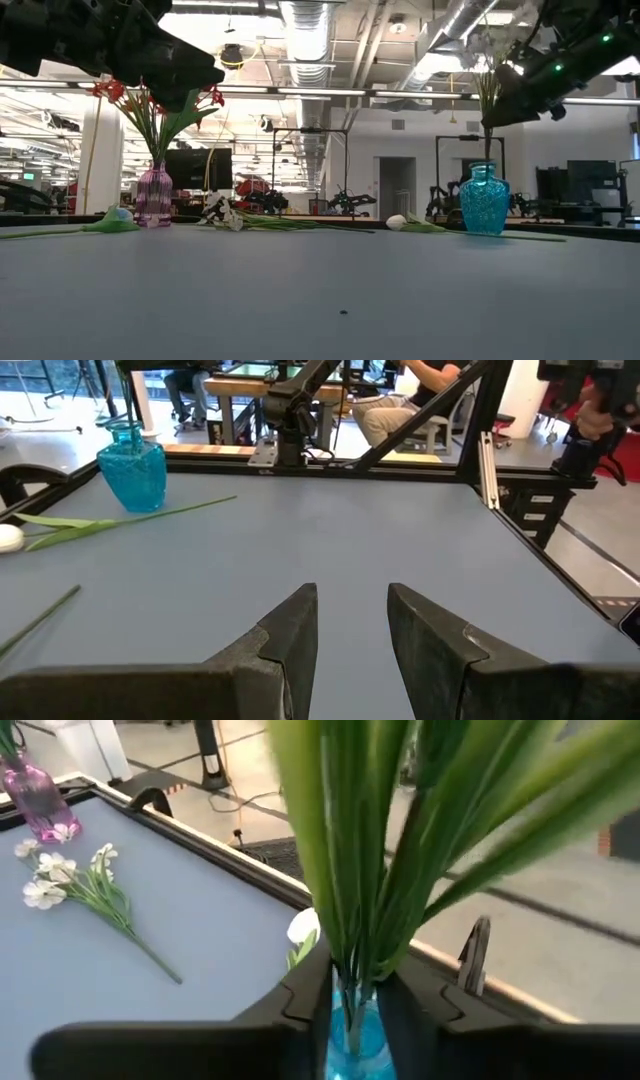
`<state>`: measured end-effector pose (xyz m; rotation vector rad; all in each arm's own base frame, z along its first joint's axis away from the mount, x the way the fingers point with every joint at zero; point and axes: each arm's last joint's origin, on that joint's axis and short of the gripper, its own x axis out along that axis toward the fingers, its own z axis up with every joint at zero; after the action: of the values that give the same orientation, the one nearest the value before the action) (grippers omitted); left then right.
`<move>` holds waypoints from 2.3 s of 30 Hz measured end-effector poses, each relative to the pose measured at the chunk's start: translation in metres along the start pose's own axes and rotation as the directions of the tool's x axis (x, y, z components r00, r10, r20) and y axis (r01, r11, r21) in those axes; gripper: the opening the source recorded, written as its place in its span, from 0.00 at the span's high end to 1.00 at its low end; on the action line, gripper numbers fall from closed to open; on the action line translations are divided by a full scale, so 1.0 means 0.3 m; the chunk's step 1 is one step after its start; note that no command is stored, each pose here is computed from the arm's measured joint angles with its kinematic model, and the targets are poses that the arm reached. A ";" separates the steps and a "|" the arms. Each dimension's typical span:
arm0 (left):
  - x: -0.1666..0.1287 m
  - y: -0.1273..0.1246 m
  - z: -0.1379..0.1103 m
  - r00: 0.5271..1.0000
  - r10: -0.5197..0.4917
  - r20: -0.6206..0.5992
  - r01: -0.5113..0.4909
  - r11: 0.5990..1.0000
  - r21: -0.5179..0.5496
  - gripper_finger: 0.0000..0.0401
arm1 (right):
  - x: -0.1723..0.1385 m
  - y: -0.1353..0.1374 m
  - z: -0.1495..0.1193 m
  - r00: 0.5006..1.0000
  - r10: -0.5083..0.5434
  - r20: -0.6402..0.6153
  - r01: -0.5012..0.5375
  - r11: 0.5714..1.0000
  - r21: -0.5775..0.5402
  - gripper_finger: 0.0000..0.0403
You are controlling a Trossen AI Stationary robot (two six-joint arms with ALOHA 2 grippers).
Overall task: Sort flowers into vase by color
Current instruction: Put the bottom white flowers into the blue vase, then put the right white flower into the blue vase
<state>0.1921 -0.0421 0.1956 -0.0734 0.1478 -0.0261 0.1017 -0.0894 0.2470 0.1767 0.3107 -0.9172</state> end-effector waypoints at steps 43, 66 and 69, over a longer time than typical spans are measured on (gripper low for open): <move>0.000 -0.004 -0.007 0.999 -0.047 -0.025 0.046 0.999 -0.016 0.72 | -0.102 0.089 -0.132 0.772 0.177 -0.610 -0.049 0.974 0.219 0.34; 0.000 -0.003 -0.009 0.999 -0.038 -0.033 0.037 0.999 -0.027 0.72 | 0.032 0.147 -0.417 0.792 0.017 -0.610 0.089 0.986 0.142 0.35; 0.000 -0.003 -0.009 0.999 -0.038 -0.033 0.037 0.999 -0.029 0.72 | 0.044 0.151 -0.431 0.775 -0.017 -0.632 0.106 0.989 0.103 0.40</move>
<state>0.1916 -0.0432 0.1929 -0.1038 0.1802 -0.0626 0.1212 -0.0358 0.1216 0.6112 0.8884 -0.9241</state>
